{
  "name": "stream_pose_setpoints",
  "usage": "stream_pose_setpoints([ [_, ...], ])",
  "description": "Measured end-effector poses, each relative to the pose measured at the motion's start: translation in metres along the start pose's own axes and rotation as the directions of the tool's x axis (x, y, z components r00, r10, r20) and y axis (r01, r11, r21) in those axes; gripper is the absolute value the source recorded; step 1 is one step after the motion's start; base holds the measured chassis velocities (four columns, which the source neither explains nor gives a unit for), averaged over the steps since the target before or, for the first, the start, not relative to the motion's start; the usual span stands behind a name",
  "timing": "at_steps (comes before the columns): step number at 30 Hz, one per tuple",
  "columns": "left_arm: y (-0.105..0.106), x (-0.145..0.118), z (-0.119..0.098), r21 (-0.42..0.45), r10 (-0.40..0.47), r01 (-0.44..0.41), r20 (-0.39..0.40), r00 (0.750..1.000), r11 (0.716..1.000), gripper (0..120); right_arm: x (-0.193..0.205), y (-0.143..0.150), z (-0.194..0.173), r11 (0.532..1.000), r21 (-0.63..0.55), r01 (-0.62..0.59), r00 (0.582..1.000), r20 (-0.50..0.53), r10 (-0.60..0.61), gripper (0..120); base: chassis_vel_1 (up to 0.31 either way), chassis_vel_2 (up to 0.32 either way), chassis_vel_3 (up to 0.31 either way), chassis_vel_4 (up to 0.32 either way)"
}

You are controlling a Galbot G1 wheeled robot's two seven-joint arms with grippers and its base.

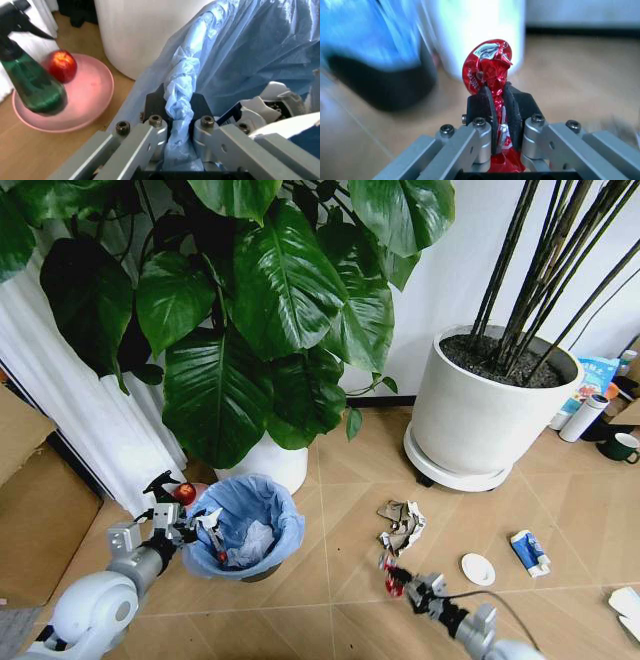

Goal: Pick up the trash bin and place the garbage on the floor into it.

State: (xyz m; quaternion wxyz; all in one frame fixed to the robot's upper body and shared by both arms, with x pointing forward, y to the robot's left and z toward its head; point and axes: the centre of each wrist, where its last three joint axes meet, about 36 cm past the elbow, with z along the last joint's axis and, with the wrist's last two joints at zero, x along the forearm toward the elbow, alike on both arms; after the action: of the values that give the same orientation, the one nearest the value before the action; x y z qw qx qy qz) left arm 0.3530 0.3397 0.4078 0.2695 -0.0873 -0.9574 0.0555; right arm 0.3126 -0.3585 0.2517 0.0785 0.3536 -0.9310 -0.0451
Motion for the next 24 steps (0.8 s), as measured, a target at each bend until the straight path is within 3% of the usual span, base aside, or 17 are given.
stream_pose_setpoints([
  [4,-0.008,-0.010,0.007,-0.006,0.028,-0.028,-0.014,1.000,1.000,1,-0.013,-0.001,-0.040,0.997,0.011,0.076,0.990,0.114,-0.077,5,0.000,0.000,0.000,0.000],
  [7,-0.021,-0.020,0.014,-0.017,0.069,-0.070,-0.032,0.997,0.997,1,-0.032,0.011,-0.083,0.981,-0.011,0.194,0.948,0.257,-0.185,5,0.000,0.000,0.000,0.000],
  [9,-0.023,-0.021,0.015,-0.020,0.077,-0.078,-0.035,0.996,0.997,1,-0.036,0.014,-0.090,0.976,-0.014,0.219,0.938,0.278,-0.207,5,0.000,0.000,0.000,0.000],
  [11,-0.027,-0.024,0.014,-0.032,0.096,-0.097,-0.036,0.995,0.995,1,-0.051,0.022,-0.103,0.950,-0.019,0.312,0.902,0.322,-0.289,5,0.000,0.000,0.000,0.000],
  [15,-0.028,-0.023,0.010,-0.040,0.105,-0.106,-0.032,0.994,0.994,1,-0.068,0.026,-0.109,0.922,-0.016,0.387,0.868,0.342,-0.359,5,0.000,0.000,0.000,0.000],
  [18,-0.026,-0.019,0.005,-0.056,0.111,-0.113,-0.033,0.993,0.992,1,-0.105,0.029,-0.115,0.875,0.000,0.484,0.817,0.358,-0.452,5,0.000,0.000,0.000,0.000],
  [24,-0.026,-0.013,-0.002,-0.069,0.122,-0.124,-0.031,0.992,0.990,1,-0.148,0.035,-0.104,0.834,-0.015,0.552,0.786,0.344,-0.514,5,0.000,0.000,0.000,0.000],
])
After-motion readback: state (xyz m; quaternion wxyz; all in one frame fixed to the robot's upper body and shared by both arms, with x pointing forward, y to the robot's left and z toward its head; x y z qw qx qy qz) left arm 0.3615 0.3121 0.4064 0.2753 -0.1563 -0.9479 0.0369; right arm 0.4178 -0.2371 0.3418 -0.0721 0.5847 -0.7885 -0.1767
